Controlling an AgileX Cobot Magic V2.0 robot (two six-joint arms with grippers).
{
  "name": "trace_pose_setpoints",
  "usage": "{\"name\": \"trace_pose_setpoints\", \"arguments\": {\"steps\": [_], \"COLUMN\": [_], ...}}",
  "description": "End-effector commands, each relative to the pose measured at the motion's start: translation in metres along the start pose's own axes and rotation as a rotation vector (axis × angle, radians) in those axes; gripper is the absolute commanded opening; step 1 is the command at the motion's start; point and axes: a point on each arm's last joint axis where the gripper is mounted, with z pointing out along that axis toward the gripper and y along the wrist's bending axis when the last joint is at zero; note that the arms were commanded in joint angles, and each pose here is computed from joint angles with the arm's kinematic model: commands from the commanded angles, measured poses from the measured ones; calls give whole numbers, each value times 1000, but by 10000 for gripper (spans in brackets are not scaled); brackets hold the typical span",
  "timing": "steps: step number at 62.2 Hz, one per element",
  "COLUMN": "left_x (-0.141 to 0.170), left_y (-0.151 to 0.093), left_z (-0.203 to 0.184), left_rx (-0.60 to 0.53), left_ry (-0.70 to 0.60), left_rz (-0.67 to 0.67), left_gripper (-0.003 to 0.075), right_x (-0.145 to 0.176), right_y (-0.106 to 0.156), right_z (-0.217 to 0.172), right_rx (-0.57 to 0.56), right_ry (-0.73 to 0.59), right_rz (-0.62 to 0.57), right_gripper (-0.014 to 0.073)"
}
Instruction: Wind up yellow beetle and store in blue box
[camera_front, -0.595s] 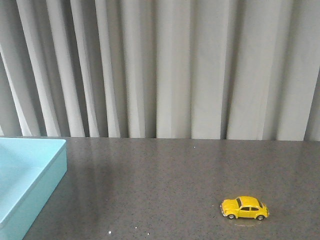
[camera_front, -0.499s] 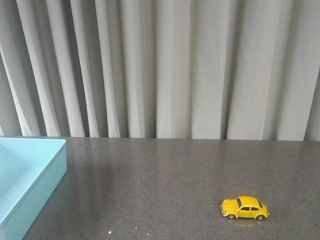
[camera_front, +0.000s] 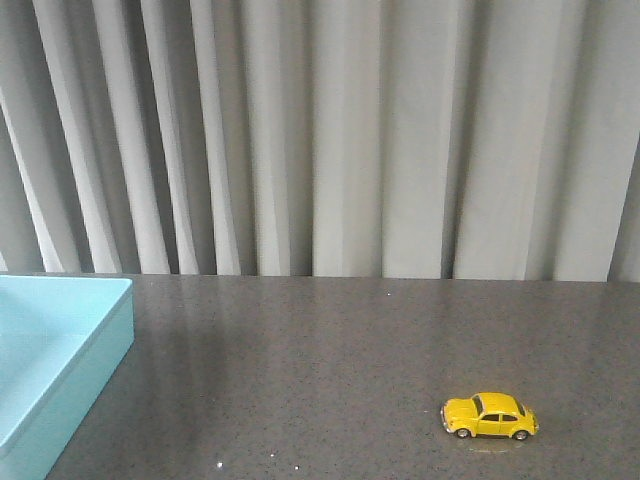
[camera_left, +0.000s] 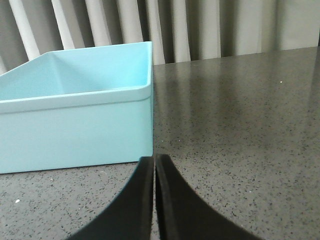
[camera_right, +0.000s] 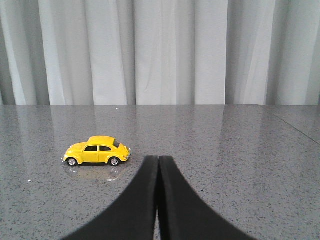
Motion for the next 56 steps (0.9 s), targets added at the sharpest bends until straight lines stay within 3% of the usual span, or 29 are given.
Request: {"name": "trace_pose_setpoints", "arguments": {"steps": [1, 56], "left_x": [-11, -12], "left_y": [0, 0], "left_z": [-2, -2], "left_rx": [-1, -1], "left_ry": [-105, -113], "left_rz": [-18, -17], "left_gripper": [-6, -6], "right_x": [-7, -7], "right_y": [-1, -1], "right_z": [-1, -1], "right_rx": [11, 11], "right_ry": [-84, -84], "right_rz": [-12, -12], "right_gripper": [-7, -7]}}
